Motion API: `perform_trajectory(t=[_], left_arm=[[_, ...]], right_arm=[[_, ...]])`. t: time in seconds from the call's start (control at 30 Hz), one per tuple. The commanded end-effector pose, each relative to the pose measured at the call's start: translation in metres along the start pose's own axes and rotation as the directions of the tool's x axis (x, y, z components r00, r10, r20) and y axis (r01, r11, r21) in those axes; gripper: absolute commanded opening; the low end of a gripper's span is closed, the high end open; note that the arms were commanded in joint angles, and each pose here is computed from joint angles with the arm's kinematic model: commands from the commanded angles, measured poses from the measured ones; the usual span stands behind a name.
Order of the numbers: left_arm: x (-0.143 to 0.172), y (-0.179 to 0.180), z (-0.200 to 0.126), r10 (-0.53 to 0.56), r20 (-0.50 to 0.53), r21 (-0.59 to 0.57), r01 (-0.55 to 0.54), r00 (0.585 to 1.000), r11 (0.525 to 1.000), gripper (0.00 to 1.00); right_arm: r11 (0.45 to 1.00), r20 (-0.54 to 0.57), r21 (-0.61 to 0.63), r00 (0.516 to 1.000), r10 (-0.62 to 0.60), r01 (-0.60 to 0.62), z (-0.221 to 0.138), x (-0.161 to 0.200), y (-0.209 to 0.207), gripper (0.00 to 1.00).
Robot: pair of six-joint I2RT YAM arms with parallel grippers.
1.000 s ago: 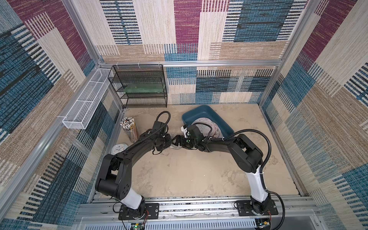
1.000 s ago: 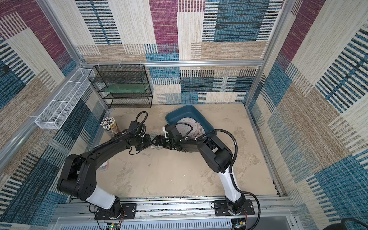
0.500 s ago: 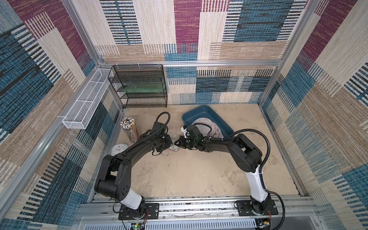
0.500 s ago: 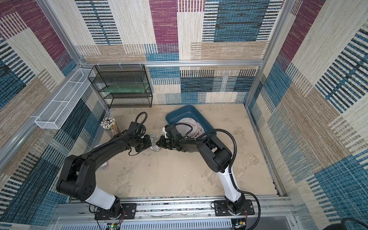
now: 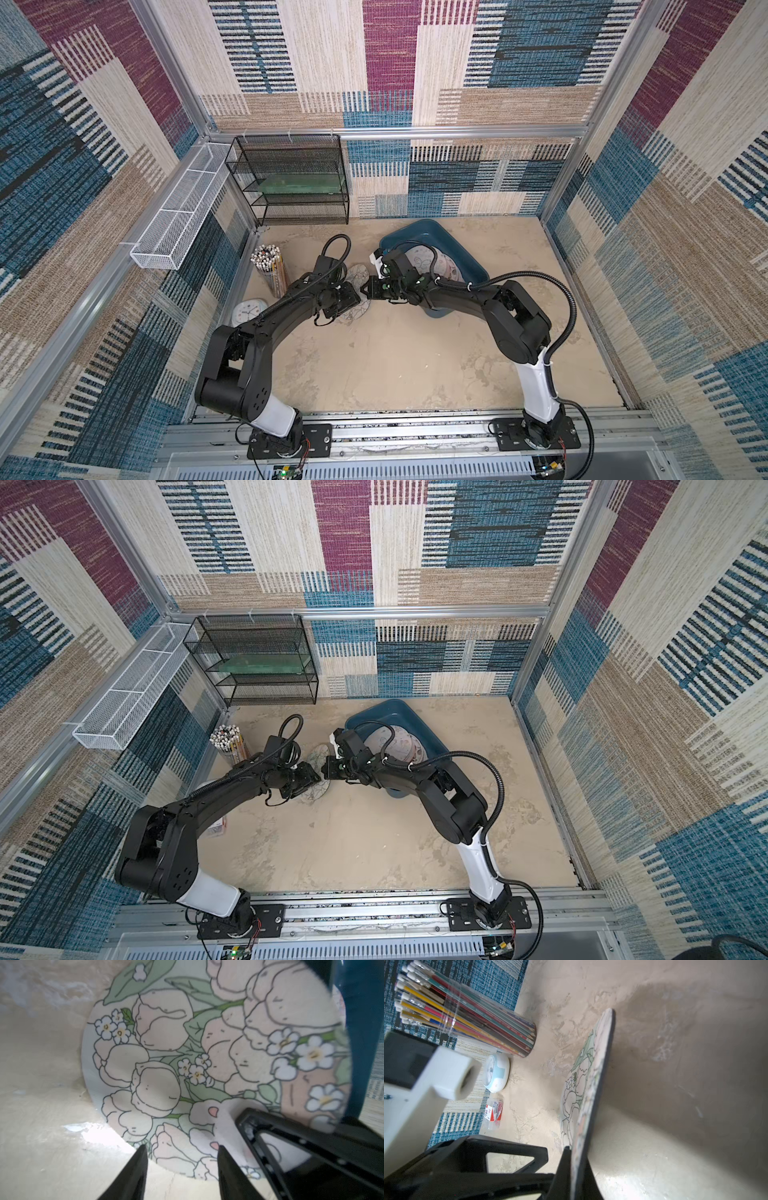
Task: Put the coasters into the storage box
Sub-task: Pick up the coaster from the center of the board, then place the coaster in the storage box.
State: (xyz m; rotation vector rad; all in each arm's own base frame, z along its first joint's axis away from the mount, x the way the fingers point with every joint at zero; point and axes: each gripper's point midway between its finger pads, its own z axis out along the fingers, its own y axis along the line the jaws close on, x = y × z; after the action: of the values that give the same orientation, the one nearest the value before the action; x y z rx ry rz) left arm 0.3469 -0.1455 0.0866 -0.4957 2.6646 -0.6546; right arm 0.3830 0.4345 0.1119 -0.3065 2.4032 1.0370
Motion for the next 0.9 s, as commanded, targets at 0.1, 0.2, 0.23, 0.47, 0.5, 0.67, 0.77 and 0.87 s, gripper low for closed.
perform_trajectory(t=[0.1,0.2,0.23,0.47,0.5,0.67,0.77,0.87], left_arm=[[-0.013,-0.033,-0.018,0.070,0.090,0.157,-0.084,0.993,0.984,0.56],[-0.016,-0.040,-0.029,0.098,0.129,0.183,-0.121,0.987,0.976,0.58],[-0.017,-0.042,-0.033,0.109,0.140,0.191,-0.135,0.984,0.972,0.59],[-0.016,-0.053,-0.048,0.153,0.168,0.229,-0.190,0.974,0.955,0.65],[-0.016,-0.053,-0.048,0.151,0.169,0.234,-0.189,0.974,0.954,0.65],[-0.013,-0.059,-0.050,0.167,0.166,0.266,-0.207,0.972,0.941,0.70],[-0.014,-0.057,-0.052,0.161,0.175,0.259,-0.203,0.971,0.944,0.80],[-0.016,-0.057,-0.056,0.158,0.195,0.259,-0.206,0.968,0.944,0.86]], right_arm=[[0.986,0.048,0.108,0.990,-0.132,0.126,-0.025,-0.031,-0.001,0.00],[0.982,0.075,0.118,0.985,-0.158,0.148,-0.039,-0.047,0.002,0.00],[0.980,0.087,0.122,0.982,-0.165,0.154,-0.045,-0.053,0.003,0.00],[0.976,0.217,0.142,0.956,-0.196,0.168,-0.098,-0.107,0.006,0.00],[0.976,0.234,0.145,0.952,-0.196,0.165,-0.106,-0.115,0.004,0.00],[0.973,0.322,0.165,0.924,-0.208,0.161,-0.138,-0.152,-0.008,0.00],[0.976,0.361,0.169,0.913,-0.189,0.135,-0.150,-0.168,-0.023,0.00],[0.980,0.395,0.163,0.903,-0.170,0.114,-0.157,-0.180,-0.039,0.01]])
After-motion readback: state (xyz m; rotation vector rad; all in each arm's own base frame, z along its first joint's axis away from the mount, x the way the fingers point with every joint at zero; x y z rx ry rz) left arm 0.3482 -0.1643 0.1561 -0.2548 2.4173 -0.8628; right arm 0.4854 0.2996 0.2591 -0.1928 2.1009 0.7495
